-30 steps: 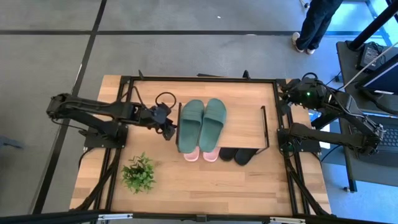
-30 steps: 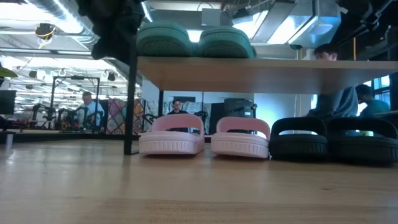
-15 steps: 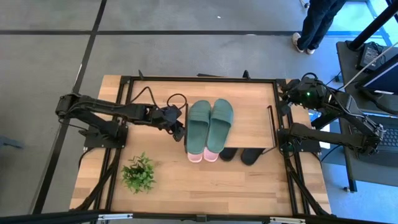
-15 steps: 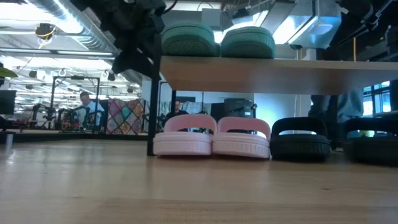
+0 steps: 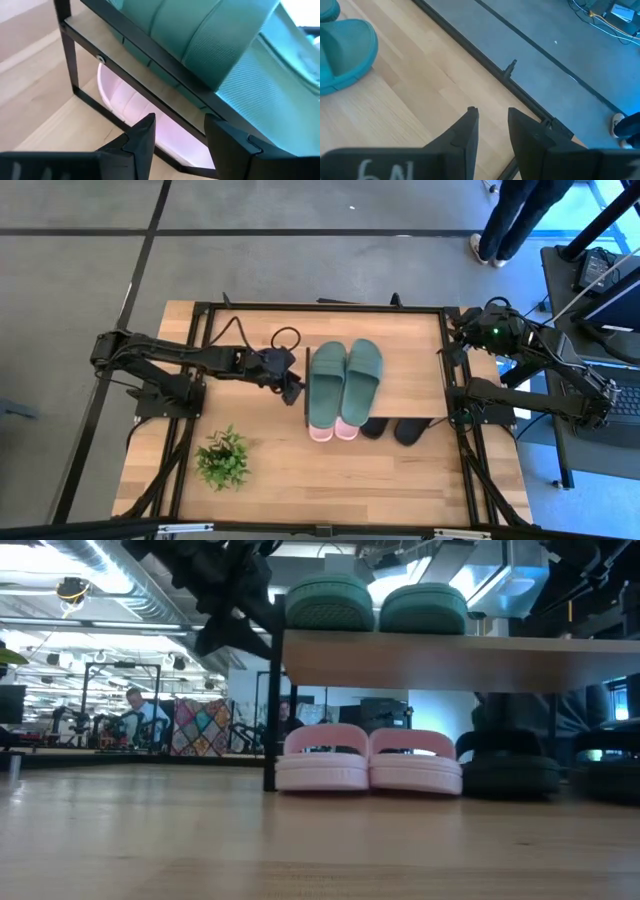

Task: Pick and place slides into the shelf
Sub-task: Move the shelf to the right side of the table, then return to Home Position

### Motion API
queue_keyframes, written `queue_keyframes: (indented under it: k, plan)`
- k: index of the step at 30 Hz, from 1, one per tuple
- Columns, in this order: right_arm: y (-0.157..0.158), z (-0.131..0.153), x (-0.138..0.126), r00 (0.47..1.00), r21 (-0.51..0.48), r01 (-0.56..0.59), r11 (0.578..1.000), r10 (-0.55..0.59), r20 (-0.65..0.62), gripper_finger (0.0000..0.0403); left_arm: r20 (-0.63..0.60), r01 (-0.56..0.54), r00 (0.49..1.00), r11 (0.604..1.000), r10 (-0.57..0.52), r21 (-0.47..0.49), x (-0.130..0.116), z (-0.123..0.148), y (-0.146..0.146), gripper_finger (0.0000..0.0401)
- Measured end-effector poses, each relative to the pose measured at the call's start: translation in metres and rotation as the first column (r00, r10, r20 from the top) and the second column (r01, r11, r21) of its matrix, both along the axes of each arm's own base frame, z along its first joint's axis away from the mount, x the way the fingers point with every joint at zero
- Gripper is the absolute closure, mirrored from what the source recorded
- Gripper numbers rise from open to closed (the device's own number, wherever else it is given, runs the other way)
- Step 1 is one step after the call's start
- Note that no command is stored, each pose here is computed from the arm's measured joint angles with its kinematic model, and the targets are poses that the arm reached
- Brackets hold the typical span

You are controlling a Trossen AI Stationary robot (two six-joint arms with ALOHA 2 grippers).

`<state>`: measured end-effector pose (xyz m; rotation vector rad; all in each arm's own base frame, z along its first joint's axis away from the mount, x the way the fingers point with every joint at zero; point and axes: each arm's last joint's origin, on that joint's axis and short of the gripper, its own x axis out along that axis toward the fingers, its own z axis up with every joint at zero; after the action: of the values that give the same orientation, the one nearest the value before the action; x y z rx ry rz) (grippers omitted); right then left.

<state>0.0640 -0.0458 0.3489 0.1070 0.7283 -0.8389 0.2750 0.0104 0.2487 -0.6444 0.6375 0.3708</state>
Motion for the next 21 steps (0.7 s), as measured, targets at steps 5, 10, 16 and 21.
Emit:
queue_keyframes:
  k: [5, 10, 16, 21]
  plan:
    - [0.000, 0.000, 0.000, 1.000, 0.001, 0.002, 1.000, -0.002, 0.002, 0.0295, 0.029, -0.004, 1.000, 1.000, 0.004, 0.008, 0.002, 0.002, 0.000, 0.0239]
    - [0.000, 0.000, 0.000, 1.000, 0.003, 0.004, 1.000, -0.004, 0.004, 0.0295, -0.010, 0.020, 1.000, 0.999, -0.019, 0.025, -0.002, 0.002, 0.000, 0.0239]
    - [0.000, 0.000, 0.000, 0.997, 0.041, 0.054, 0.998, -0.057, 0.061, 0.0295, -0.073, 0.038, 0.997, 0.999, -0.035, 0.028, -0.017, 0.006, -0.003, 0.0239]
    - [0.000, 0.000, 0.000, 0.995, 0.051, 0.067, 0.996, -0.071, 0.075, 0.0295, -0.053, 0.020, 0.998, 0.999, -0.018, 0.034, -0.047, 0.028, -0.003, 0.0239]
